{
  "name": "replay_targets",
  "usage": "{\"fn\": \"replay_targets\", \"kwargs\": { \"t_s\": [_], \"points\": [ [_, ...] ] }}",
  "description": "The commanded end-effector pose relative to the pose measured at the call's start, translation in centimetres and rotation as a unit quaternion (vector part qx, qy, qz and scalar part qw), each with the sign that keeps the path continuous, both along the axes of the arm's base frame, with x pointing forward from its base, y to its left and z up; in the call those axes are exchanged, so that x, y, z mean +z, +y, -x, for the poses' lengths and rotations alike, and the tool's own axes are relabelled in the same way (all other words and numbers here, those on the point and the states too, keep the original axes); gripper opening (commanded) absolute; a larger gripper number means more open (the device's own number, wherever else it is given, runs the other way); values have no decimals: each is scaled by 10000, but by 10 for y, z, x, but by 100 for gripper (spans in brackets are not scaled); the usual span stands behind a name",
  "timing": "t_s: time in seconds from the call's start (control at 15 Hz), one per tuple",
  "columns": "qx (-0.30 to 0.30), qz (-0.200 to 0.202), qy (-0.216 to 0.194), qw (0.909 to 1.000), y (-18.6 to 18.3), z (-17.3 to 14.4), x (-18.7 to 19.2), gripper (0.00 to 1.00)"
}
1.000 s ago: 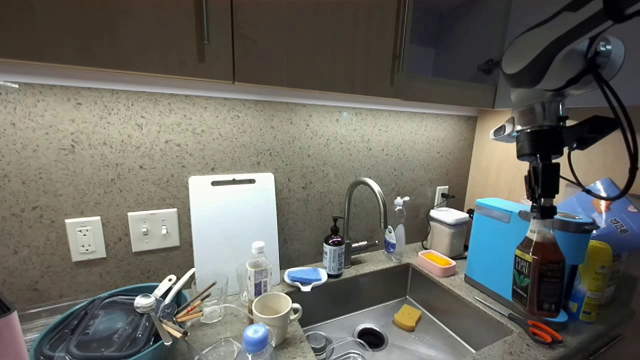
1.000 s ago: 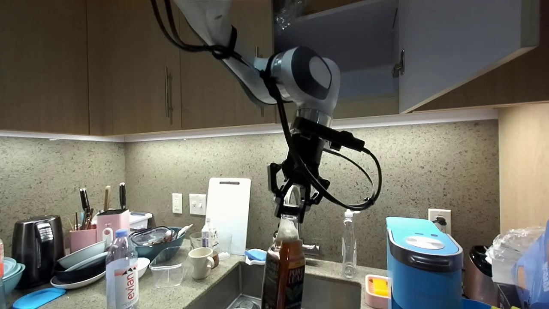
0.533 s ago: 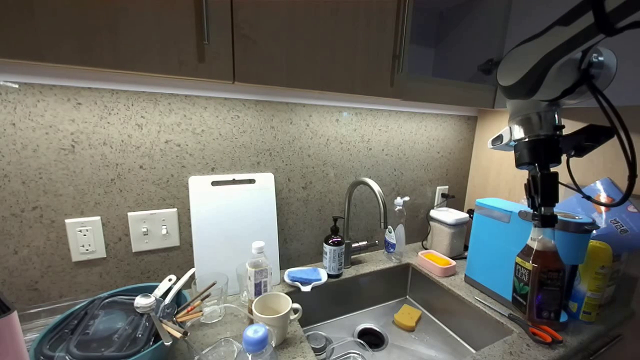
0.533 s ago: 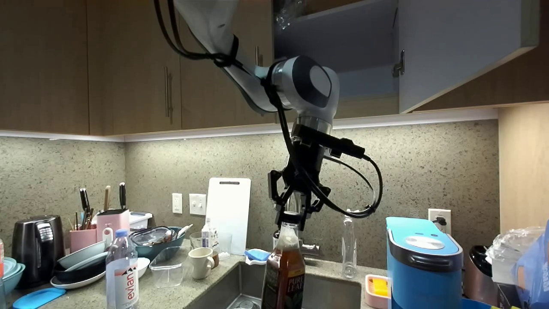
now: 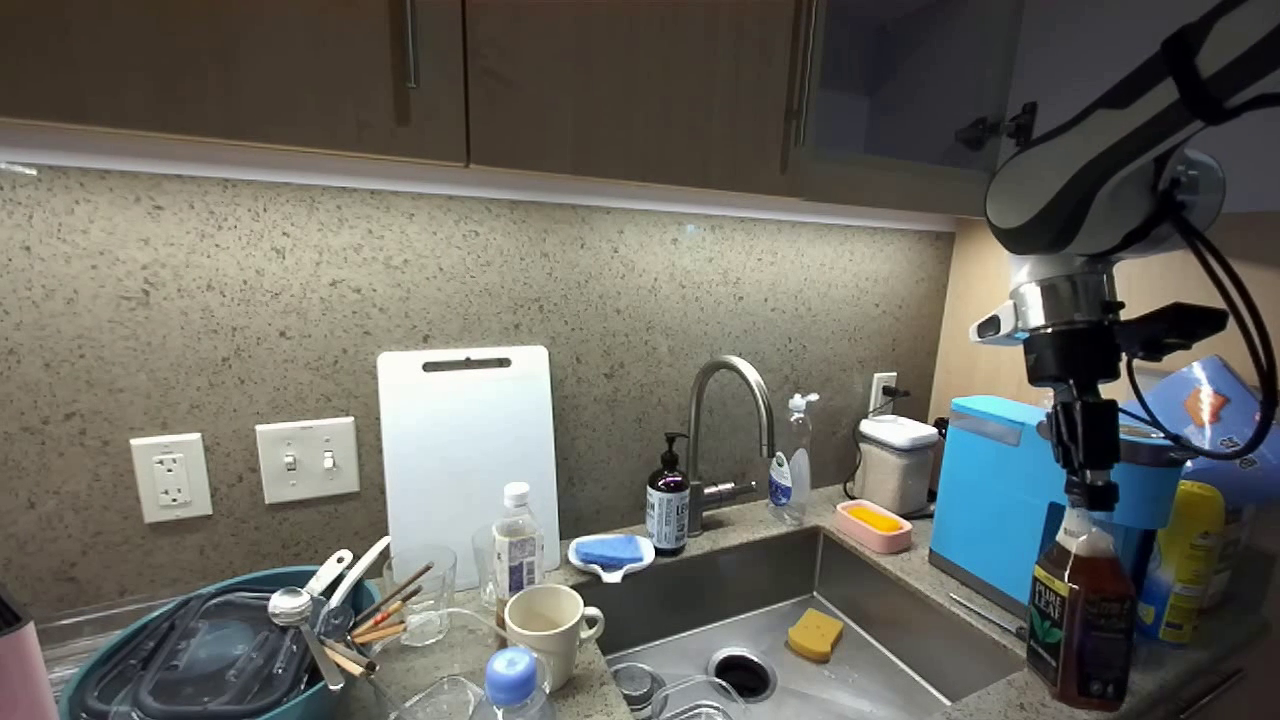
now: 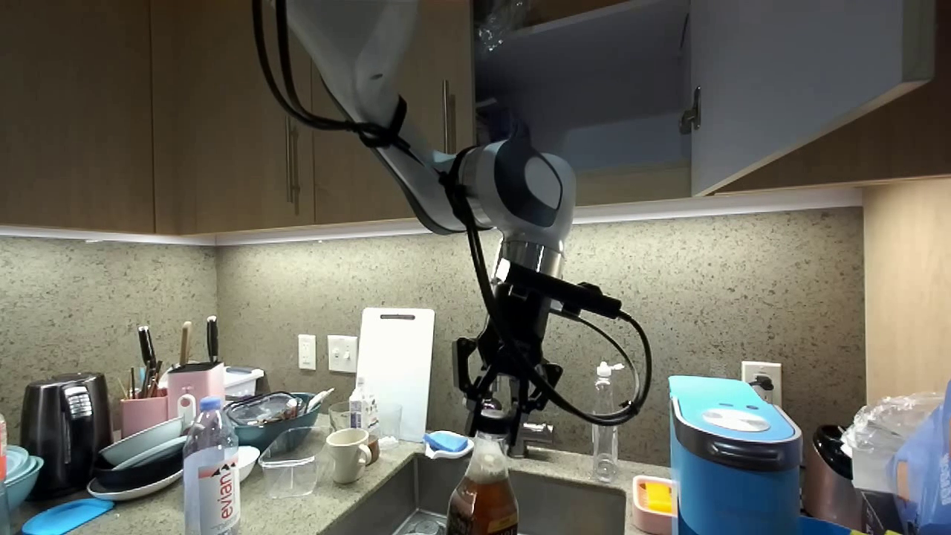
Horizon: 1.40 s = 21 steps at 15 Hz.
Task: Remove the bottle from the bottom shelf of the open cabinet and put it on the counter
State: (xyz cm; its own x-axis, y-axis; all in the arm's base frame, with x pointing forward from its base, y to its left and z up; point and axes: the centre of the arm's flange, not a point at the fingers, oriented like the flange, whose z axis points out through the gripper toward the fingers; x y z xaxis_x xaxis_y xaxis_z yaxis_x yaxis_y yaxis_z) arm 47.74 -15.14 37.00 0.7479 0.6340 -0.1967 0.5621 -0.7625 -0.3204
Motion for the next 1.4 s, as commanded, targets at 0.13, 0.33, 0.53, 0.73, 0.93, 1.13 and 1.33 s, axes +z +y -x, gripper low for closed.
{"fn": "replay_targets", "kwargs": {
  "t_s": [0.13,0.33,0.53,0.73,0.93,1.13,1.33],
  "points": [
    [208,334,97,9992,13,13,-28,22],
    [185,203,141,9995,11,8,-37,47],
    [157,241,117,9995,11,9,-43,22],
    [157,287,-39,9995,10,0,-55,22],
    [148,318,-217,9991,7,-7,-63,22],
    [111,326,-427,9985,5,-16,-67,22],
    [146,338,-511,9980,6,-20,-70,22]
  ]
}}
